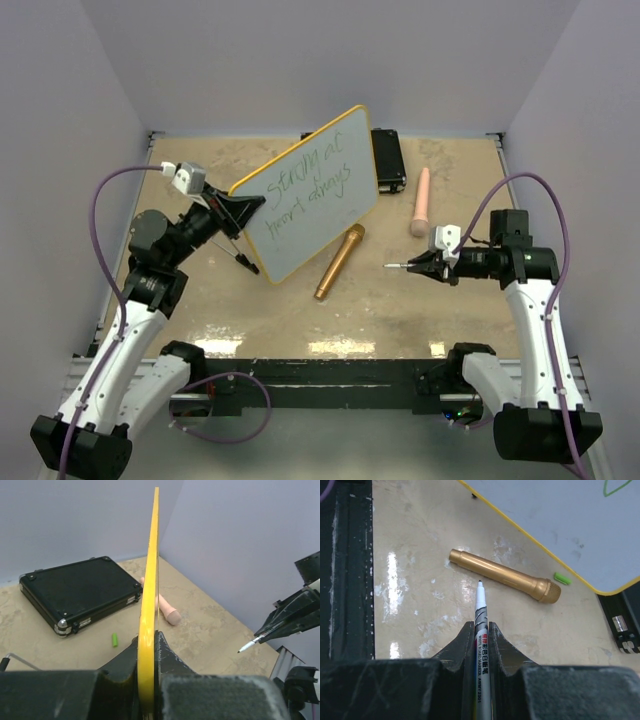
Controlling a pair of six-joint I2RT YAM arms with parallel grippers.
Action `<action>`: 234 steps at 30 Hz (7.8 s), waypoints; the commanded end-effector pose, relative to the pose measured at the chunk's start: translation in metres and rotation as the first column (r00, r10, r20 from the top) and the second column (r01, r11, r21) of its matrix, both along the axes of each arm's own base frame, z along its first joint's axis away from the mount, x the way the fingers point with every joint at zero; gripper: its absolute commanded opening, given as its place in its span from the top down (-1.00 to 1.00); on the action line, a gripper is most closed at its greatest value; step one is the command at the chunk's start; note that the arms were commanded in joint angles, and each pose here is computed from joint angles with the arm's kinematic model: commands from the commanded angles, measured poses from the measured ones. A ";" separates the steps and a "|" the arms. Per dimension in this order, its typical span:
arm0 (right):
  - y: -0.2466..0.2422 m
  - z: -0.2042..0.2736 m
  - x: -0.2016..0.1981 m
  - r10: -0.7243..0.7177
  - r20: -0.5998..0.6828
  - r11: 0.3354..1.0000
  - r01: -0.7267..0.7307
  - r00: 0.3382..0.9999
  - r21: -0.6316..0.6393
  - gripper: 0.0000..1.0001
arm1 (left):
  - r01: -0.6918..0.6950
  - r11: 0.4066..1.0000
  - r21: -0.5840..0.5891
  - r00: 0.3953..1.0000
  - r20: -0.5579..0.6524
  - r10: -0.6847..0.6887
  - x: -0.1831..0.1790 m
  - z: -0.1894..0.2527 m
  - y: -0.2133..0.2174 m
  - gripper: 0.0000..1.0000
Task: Write a sentence on the whiteboard
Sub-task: Put down the whiteboard on the whiteboard stand.
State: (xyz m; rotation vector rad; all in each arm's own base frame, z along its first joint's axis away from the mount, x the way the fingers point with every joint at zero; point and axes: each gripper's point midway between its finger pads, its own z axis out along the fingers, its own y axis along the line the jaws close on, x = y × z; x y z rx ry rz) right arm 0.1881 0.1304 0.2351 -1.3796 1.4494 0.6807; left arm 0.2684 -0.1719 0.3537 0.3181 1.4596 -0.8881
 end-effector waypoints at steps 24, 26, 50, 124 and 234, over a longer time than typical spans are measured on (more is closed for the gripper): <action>0.014 0.075 -0.033 0.045 0.085 0.995 -0.052 0.995 0.084 1.00 | 0.092 0.961 -0.261 0.994 0.089 -0.071 -0.050 -0.001 -0.070 1.00; 0.014 0.071 -0.033 0.048 0.083 0.995 -0.055 0.995 0.085 1.00 | 0.093 0.958 -0.273 0.994 0.082 -0.074 -0.052 -0.004 -0.072 1.00; 0.011 0.033 -0.020 0.063 0.008 0.996 -0.063 0.998 0.058 1.00 | 0.111 0.952 -0.286 0.993 -0.003 -0.117 -0.060 -0.042 -0.096 1.00; 0.069 -0.017 -0.010 0.230 0.033 0.965 -0.224 0.973 -0.137 1.00 | 0.019 0.818 -0.575 0.993 -0.082 -0.081 -0.024 -0.014 -0.086 1.00; 0.037 0.002 0.007 0.115 -0.118 0.993 -0.112 0.986 0.034 1.00 | -0.581 0.575 0.576 0.742 0.084 0.666 0.056 -0.200 0.223 0.97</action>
